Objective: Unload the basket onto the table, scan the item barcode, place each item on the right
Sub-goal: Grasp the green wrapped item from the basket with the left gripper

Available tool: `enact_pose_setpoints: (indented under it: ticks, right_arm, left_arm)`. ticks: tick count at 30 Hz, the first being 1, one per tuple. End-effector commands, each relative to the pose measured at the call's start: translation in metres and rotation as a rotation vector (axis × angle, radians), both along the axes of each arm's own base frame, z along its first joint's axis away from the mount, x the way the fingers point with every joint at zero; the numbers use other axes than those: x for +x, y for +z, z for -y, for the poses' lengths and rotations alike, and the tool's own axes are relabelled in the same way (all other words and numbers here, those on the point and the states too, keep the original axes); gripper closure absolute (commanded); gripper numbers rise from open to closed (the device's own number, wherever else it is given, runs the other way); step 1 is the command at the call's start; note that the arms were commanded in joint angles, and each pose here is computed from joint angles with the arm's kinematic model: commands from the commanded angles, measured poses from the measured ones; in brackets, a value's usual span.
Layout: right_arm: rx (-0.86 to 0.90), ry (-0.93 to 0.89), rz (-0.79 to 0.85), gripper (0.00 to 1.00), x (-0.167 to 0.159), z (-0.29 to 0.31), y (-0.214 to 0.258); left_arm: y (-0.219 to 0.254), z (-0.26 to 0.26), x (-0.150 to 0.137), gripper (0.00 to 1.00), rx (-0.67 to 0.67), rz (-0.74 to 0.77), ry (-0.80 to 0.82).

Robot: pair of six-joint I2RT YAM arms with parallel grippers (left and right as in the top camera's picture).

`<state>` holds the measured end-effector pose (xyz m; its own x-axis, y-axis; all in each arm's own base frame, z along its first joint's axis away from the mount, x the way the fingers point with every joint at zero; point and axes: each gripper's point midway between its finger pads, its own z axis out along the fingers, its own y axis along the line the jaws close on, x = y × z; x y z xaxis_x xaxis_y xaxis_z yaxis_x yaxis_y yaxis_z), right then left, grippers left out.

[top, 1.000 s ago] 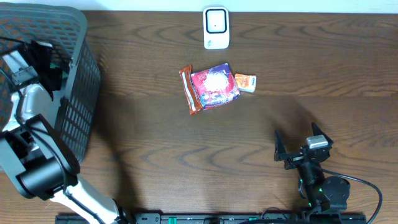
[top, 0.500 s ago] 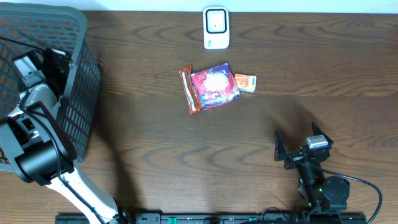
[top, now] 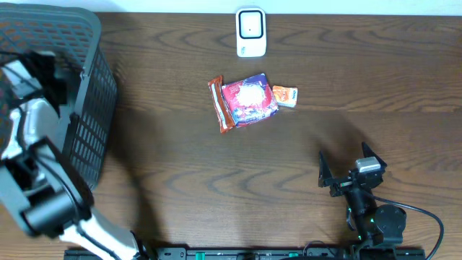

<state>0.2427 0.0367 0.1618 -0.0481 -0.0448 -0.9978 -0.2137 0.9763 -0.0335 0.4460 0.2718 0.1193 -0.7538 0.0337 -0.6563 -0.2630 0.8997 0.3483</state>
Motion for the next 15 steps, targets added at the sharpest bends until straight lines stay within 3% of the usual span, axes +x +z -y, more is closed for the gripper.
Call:
enact_pose_setpoints:
  ticks: [1, 6, 8, 11, 15]
  right_arm:
    - [-0.012, -0.012, 0.002, 0.01, 0.0, 0.003, -0.001]
    - [-0.012, -0.012, 0.002, 0.01, 0.0, 0.003, -0.001]
    - [-0.012, -0.012, 0.002, 0.01, 0.0, 0.003, -0.001]
    - [-0.012, -0.012, 0.002, 0.01, 0.0, 0.003, -0.001]
    - [-0.012, -0.012, 0.001, 0.01, 0.0, 0.003, -0.001]
  left_arm:
    - [0.142, 0.033, -0.003, 0.93, -0.175, 0.429, 0.045]
    - [0.247, 0.079, -0.034, 0.93, -0.415, 0.743, 0.051]
    - [0.285, 0.104, -0.05, 0.93, -0.583, 0.878, 0.078]
    - [0.32, 0.148, -0.062, 0.93, -0.719, 0.966, 0.032]
    - [0.34, 0.23, -0.064, 0.93, -0.771, 0.933, -0.179]
